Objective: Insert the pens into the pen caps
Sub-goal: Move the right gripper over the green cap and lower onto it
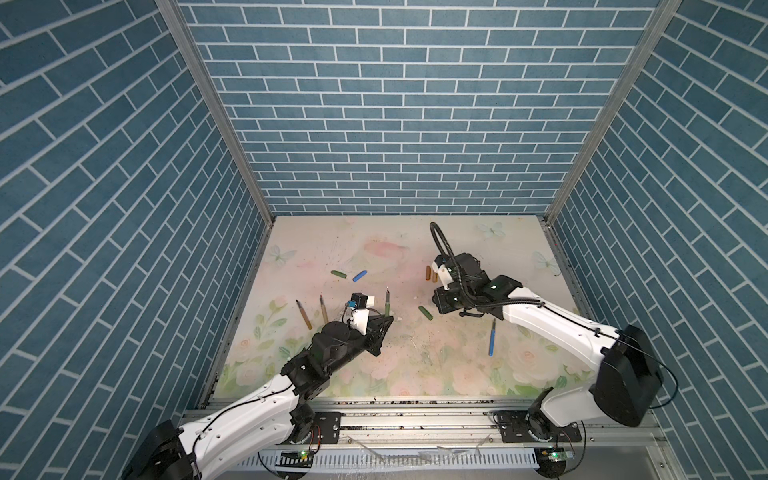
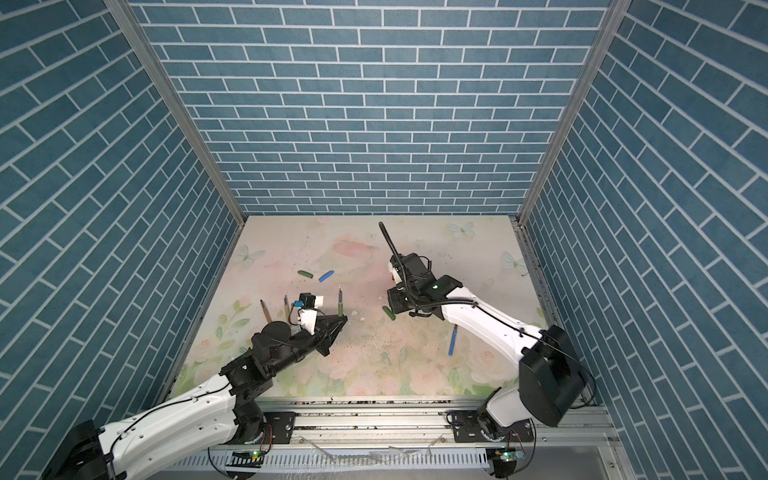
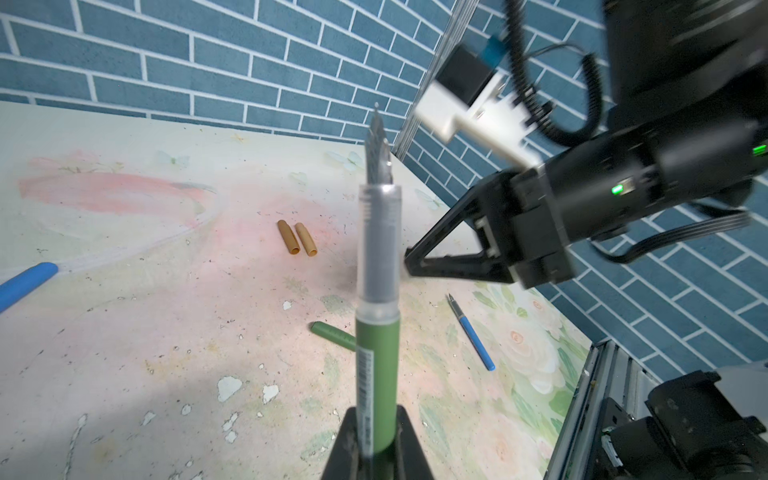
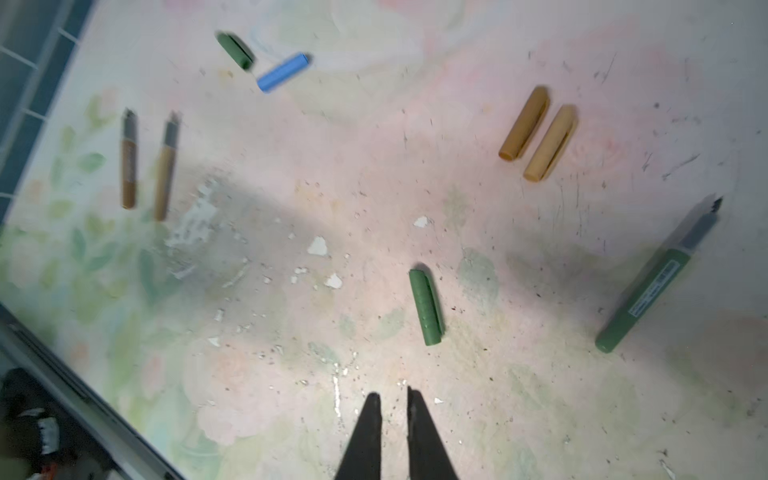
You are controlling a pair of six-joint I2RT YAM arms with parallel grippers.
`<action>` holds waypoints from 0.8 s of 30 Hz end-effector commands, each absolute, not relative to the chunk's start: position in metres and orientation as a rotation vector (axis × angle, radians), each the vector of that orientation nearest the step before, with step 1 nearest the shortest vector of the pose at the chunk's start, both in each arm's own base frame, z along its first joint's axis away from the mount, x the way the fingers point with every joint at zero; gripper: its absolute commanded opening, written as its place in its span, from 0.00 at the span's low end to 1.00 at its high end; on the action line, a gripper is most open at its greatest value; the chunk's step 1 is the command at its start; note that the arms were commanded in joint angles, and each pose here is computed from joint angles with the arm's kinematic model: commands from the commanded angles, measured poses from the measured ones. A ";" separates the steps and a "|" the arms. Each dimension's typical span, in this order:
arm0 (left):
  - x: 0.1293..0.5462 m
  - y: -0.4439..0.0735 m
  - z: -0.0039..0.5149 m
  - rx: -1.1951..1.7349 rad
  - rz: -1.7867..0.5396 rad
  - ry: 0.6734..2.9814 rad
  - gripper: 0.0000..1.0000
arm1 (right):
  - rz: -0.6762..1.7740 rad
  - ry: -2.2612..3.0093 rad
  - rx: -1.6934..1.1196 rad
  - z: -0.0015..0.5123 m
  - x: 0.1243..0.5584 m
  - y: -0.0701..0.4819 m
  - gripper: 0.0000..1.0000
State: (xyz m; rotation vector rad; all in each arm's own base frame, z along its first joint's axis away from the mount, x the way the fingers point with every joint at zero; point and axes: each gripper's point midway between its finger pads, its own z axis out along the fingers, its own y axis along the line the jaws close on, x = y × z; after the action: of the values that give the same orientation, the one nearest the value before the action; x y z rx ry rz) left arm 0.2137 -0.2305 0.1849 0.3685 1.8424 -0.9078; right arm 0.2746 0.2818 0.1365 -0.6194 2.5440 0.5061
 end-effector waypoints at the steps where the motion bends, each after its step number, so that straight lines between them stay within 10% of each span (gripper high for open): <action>1: 0.213 -0.227 0.187 0.350 -0.916 1.821 0.00 | 0.415 2.570 -0.749 0.120 0.283 0.285 0.20; 24: 0.197 -0.207 0.188 0.308 -0.936 1.804 0.00 | 0.156 2.733 -0.989 0.036 0.309 0.300 0.13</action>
State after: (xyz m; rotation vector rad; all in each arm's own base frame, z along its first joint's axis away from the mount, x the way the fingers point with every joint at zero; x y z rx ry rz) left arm 0.1992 -0.2077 0.1918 0.3064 1.7872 -0.9305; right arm 0.3117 0.3057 0.0402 -0.9197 2.7206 0.1883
